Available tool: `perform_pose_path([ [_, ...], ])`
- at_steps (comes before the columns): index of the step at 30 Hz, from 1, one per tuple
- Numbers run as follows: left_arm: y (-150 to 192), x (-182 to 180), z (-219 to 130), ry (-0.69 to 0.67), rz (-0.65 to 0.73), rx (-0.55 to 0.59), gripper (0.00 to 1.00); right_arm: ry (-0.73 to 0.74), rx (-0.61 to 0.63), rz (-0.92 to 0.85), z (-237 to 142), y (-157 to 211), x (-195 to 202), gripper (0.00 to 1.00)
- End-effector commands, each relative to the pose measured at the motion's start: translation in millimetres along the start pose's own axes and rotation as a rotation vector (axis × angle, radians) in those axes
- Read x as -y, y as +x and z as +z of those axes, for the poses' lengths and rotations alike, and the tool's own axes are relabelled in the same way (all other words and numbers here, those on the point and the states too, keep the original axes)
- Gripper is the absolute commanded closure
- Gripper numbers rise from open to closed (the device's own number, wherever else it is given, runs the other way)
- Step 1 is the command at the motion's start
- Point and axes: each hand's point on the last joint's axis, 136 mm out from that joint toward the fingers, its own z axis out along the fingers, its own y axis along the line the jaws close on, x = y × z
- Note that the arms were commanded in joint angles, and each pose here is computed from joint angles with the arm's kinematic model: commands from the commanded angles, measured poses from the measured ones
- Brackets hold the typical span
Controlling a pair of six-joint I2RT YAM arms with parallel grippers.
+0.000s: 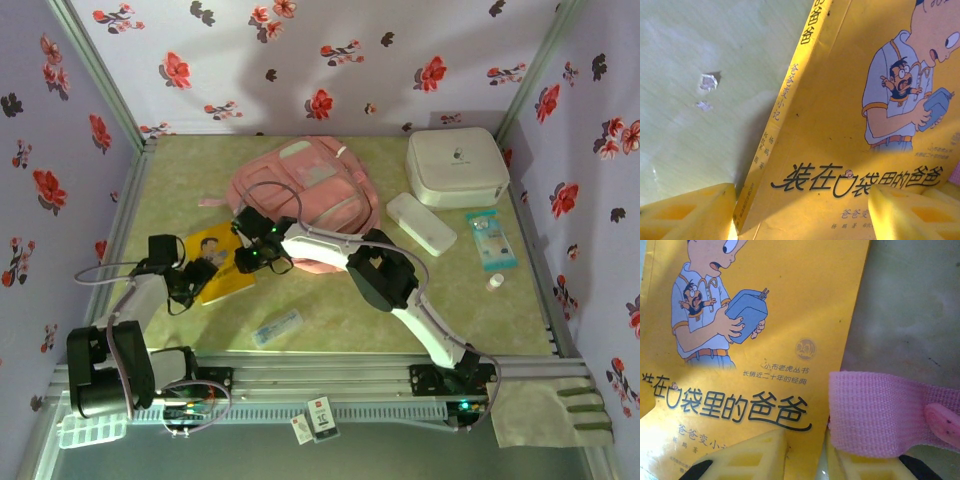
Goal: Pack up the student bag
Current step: Pick up the book from the middle-left of the table.
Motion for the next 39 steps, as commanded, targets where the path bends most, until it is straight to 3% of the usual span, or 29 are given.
perform_pose_path([
  [1, 0.3, 37.9, -20.5, 0.157, 0.032, -0.024, 0.36, 0.054, -0.099, 0.040, 24.2, 28.8, 24.3, 0.73],
  [9, -2.3, 71.4, -59.8, 0.295, 0.046, 0.011, 0.49, 0.054, -0.102, 0.059, 24.8, 29.5, 28.0, 0.74],
  [23, 4.1, 62.9, -30.1, 0.239, 0.058, -0.062, 0.63, 0.031, -0.108, 0.062, 25.2, 31.1, 25.3, 0.74],
  [28, -0.7, 68.0, -29.4, 0.249, 0.061, -0.049, 0.83, 0.029, -0.093, 0.060, 20.3, 27.5, 23.3, 0.75],
  [34, -16.3, 65.6, -55.8, 0.196, 0.080, 0.062, 1.00, -0.001, 0.057, 0.049, -40.5, 1.0, 6.2, 0.71],
  [39, -24.1, 68.7, -92.4, 0.174, 0.118, 0.145, 1.00, -0.072, 0.268, 0.031, -123.5, -13.3, -4.9, 0.58],
])
